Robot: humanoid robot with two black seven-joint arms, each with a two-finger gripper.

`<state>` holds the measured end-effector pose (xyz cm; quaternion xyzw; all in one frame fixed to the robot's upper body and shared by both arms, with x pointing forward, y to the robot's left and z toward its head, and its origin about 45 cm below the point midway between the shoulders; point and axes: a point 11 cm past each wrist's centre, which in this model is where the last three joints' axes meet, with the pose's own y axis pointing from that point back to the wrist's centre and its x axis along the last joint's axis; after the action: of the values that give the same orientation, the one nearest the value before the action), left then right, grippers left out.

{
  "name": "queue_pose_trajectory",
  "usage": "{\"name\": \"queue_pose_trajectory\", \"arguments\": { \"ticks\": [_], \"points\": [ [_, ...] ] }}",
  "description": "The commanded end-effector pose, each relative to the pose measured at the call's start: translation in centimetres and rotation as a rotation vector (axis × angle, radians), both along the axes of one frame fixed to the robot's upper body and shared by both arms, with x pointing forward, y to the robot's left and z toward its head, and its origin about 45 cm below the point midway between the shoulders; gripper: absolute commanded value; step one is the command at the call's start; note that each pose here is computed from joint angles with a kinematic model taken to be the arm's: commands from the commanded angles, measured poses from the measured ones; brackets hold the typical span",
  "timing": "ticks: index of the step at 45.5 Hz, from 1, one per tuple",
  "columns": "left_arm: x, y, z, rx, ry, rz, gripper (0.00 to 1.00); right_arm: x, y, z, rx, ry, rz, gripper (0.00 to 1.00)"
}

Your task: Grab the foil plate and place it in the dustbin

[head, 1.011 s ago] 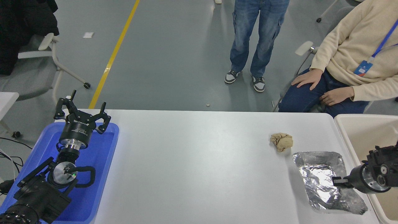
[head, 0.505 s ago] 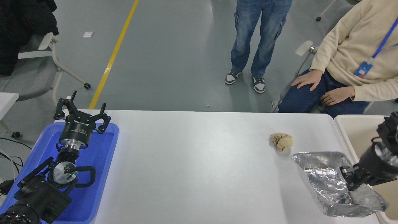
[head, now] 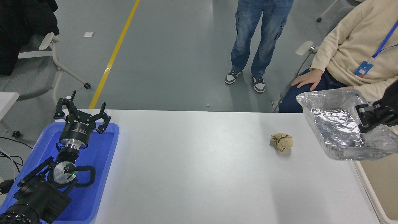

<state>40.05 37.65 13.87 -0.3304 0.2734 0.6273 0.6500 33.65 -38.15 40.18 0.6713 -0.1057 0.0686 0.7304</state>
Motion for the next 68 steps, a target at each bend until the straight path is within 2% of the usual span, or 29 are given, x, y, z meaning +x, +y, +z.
{"name": "queue_pose_trajectory", "arguments": {
  "ticks": [1, 22, 35, 43, 49, 56, 61, 68],
  "points": [
    [0.0, 0.0, 0.0, 0.001, 0.000, 0.000, 1.00, 0.1, 0.1, 2.7, -0.024, -0.048, -0.017, 0.00],
    [0.0, 0.0, 0.0, -0.001, 0.000, 0.001, 1.00, -0.7, -2.4, 3.3, -0.027, -0.062, -0.112, 0.00],
    [0.0, 0.0, 0.0, -0.001, 0.000, 0.001, 1.00, -2.9, -10.3, 2.3, -0.038, -0.076, -0.340, 0.00],
    [0.0, 0.0, 0.0, -0.001, -0.001, 0.002, 1.00, -3.7, -15.4, 2.4, -0.011, -0.158, -0.470, 0.00],
    [0.0, 0.0, 0.0, -0.002, -0.002, 0.001, 1.00, -4.9, -19.0, 1.3, -0.042, -0.166, -0.552, 0.00],
    [0.0, 0.0, 0.0, -0.001, -0.002, 0.000, 1.00, -6.2, -22.8, -1.1, -0.119, -0.125, -0.637, 0.00],
    [0.0, 0.0, 0.0, -0.002, -0.002, 0.001, 1.00, -6.3, -23.7, -4.9, -0.110, -0.079, -0.657, 0.00],
    [0.0, 0.0, 0.0, -0.002, -0.002, 0.001, 1.00, -7.9, -24.8, -11.1, -0.077, -0.026, -0.707, 0.00]
  ]
}}
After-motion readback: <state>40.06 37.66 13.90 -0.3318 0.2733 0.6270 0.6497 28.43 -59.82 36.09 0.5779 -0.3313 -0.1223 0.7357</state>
